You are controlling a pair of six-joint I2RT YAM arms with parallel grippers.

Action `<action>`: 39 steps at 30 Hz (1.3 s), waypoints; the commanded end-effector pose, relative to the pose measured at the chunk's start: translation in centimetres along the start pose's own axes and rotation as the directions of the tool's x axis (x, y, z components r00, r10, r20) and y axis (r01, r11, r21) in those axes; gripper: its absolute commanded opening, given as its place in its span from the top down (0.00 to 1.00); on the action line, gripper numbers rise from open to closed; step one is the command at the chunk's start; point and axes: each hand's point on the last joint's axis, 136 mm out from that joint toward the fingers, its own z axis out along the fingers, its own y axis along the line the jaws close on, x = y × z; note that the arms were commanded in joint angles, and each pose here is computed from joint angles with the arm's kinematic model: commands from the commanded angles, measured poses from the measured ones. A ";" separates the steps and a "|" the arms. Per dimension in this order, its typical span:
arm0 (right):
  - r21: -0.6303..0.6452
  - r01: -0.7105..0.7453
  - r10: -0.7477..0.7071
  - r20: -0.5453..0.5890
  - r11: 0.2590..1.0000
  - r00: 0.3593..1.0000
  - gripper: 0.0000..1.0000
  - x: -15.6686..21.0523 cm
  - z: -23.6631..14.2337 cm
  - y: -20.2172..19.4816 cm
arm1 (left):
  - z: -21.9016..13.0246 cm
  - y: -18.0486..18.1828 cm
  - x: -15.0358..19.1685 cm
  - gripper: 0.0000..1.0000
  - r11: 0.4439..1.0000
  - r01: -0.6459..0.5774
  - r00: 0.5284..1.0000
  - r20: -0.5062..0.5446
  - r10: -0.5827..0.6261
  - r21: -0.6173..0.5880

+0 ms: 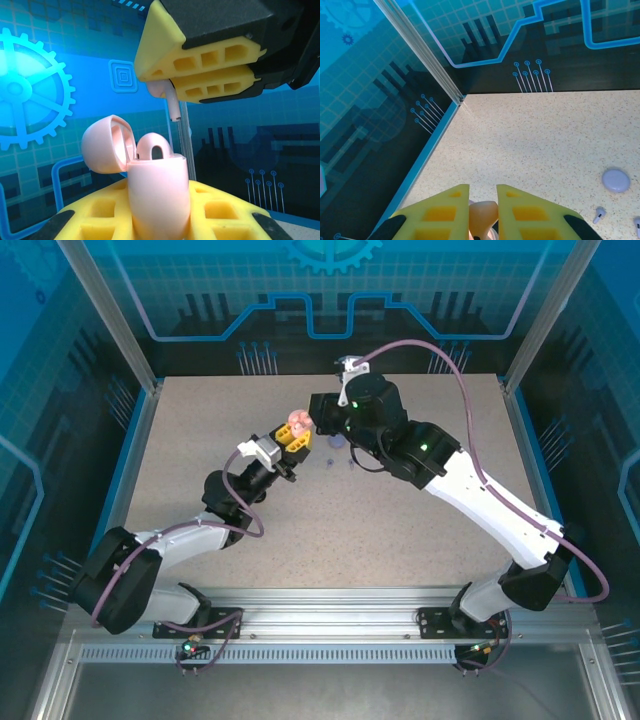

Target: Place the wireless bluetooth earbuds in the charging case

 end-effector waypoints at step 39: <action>-0.046 -0.022 0.020 -0.024 0.999 0.999 0.87 4.3 0.4 1.0 | 1.0 0.0 -3.2 1.00 0.999 -0.055 0.994 0.095 0.054 0.003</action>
